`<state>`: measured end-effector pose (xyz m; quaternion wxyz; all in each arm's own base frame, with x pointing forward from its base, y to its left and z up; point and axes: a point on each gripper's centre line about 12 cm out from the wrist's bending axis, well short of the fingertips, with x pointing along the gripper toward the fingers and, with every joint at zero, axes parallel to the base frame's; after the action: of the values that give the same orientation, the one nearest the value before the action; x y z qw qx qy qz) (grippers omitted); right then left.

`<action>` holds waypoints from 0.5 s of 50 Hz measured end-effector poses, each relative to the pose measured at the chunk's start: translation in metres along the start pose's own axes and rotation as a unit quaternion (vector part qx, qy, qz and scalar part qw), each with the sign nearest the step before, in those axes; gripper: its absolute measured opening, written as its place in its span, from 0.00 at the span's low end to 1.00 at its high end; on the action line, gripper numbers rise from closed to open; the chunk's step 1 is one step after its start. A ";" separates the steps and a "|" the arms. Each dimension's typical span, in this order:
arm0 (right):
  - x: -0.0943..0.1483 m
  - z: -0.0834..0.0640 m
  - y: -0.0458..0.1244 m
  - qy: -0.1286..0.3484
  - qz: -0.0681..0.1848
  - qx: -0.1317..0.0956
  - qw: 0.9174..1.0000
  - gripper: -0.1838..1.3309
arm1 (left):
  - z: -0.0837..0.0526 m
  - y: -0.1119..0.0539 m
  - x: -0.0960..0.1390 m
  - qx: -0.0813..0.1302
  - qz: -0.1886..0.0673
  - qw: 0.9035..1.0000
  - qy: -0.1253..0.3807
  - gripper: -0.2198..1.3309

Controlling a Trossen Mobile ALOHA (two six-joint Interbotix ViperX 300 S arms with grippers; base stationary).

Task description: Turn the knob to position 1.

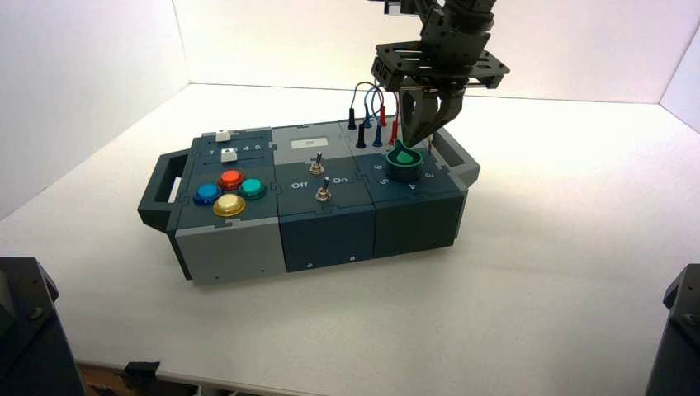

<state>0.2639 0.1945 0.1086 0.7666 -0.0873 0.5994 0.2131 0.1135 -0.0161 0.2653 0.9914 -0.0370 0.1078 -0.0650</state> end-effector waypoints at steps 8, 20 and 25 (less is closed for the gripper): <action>0.000 0.001 0.000 -0.002 0.000 -0.001 1.000 0.03 | 0.000 0.000 0.000 0.000 0.001 1.000 0.000 0.04; 0.003 0.002 0.000 0.002 0.000 0.000 1.000 0.03 | 0.000 0.000 0.000 0.000 0.000 1.000 0.000 0.04; 0.001 0.004 0.001 0.000 0.000 -0.001 1.000 0.03 | 0.000 0.000 0.000 0.000 0.000 1.000 0.000 0.04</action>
<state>0.2673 0.1970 0.1083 0.7665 -0.0878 0.5992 0.2137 0.1135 -0.0161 0.2653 0.9914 -0.0370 0.1078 -0.0650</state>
